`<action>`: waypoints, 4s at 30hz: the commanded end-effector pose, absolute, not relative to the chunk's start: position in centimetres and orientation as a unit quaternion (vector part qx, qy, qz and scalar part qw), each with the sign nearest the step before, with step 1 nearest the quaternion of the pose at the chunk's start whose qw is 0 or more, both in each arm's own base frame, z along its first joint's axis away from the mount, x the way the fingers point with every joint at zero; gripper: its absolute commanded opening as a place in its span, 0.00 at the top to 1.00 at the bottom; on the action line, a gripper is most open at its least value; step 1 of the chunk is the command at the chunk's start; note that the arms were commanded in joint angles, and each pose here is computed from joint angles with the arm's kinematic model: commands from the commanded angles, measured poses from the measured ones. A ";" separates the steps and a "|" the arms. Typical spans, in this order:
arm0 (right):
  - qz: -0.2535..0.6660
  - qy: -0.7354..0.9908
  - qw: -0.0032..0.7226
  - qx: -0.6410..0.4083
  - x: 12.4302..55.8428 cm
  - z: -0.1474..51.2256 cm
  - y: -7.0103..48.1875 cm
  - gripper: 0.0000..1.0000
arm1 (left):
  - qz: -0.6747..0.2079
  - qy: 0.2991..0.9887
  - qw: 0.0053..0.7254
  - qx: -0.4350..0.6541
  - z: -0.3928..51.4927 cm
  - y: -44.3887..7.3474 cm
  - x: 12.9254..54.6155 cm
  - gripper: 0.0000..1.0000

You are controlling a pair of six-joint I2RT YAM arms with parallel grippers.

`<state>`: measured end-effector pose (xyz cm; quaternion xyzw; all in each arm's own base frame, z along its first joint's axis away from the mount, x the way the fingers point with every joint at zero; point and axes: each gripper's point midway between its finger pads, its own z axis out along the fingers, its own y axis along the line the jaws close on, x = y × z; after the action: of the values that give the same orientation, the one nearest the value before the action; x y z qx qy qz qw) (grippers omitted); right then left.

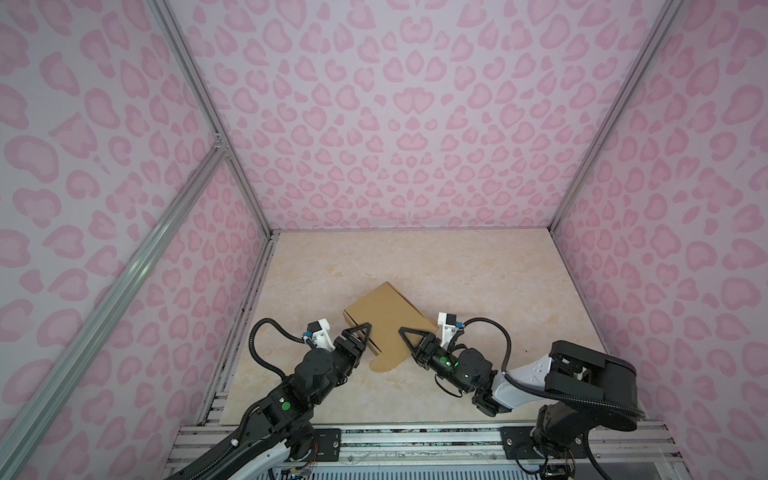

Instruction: Fold the paper box

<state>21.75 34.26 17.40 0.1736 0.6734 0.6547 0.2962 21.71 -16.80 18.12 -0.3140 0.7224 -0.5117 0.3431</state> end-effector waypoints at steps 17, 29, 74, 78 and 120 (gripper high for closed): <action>0.390 0.846 0.362 0.036 21.6 15.6 27.8 0.41 | -0.418 0.753 0.432 -0.269 20.6 -11.7 19.8 0.25; 0.234 0.896 0.371 -0.074 19.9 16.2 23.0 0.46 | -0.423 0.762 0.398 -0.285 15.1 -12.0 19.3 0.25; 0.137 0.913 0.334 -0.188 20.0 16.9 23.5 0.33 | -0.420 0.779 0.369 -0.285 12.1 -13.3 19.6 0.25; 0.139 0.913 0.339 -0.181 20.2 17.2 22.9 0.31 | -0.420 0.779 0.368 -0.285 12.1 -13.4 19.6 0.25; 0.254 0.907 0.306 -0.138 18.7 17.4 25.3 0.31 | -0.465 0.803 0.300 -0.221 13.2 -20.8 20.9 0.26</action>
<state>19.05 25.13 17.65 -0.1452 0.9056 0.2429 0.3159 20.48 -19.09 11.04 -0.2438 0.8185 -0.4296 0.2934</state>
